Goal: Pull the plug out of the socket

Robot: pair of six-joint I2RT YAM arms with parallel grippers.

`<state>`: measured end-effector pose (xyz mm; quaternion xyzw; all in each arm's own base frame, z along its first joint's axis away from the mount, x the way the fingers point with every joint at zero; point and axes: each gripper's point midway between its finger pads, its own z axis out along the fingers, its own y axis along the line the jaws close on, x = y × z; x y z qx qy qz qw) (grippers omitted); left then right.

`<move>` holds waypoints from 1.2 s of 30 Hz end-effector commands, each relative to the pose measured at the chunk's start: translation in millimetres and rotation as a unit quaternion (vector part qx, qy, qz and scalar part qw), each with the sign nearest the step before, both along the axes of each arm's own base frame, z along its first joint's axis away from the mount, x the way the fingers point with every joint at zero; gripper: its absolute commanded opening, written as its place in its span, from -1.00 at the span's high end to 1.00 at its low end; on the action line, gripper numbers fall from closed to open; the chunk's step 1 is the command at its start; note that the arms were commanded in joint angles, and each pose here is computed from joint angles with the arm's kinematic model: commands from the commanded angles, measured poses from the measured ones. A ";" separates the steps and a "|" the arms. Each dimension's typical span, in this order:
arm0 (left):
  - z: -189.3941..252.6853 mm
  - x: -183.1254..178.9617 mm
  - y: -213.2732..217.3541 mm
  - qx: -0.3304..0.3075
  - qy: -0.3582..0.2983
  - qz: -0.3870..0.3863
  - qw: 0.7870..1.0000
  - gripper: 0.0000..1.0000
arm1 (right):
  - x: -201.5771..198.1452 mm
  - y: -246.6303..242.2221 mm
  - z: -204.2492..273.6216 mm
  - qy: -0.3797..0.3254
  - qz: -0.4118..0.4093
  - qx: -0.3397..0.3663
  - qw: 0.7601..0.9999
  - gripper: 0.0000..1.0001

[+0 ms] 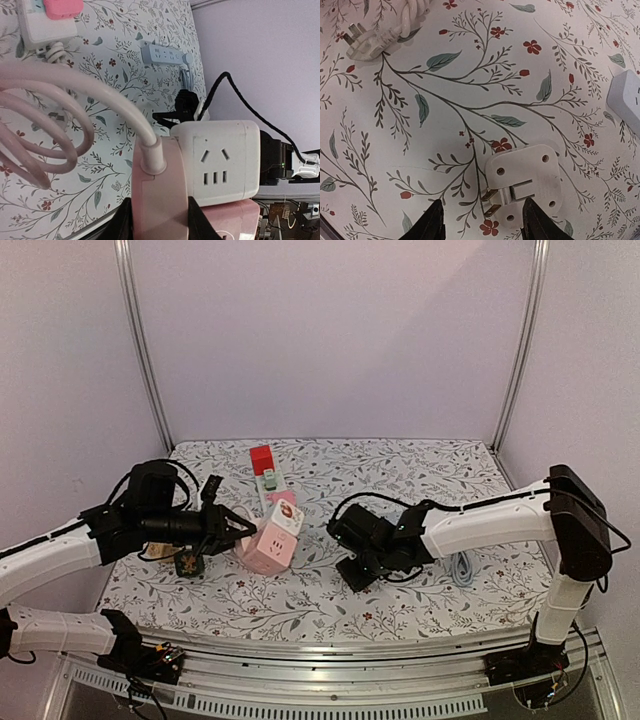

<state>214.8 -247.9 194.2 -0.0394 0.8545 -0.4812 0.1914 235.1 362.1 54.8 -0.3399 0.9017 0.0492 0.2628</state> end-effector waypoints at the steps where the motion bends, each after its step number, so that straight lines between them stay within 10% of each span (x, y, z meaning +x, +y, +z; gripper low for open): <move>1: 31.5 6.8 -1.6 -0.040 -0.049 0.001 0.998 0.84 | 1.9 -0.2 -12.5 -0.010 0.002 -0.039 0.999 0.00; 23: 28.4 6.7 -2.0 -0.038 -0.046 -0.002 0.998 0.84 | 22.0 -22.4 -26.0 -0.029 -0.067 -0.082 0.994 0.81; 36: 34.0 0.0 -2.0 -0.034 -0.089 -0.028 0.995 0.84 | 58.5 -75.9 -22.6 0.039 -0.176 0.034 0.983 0.87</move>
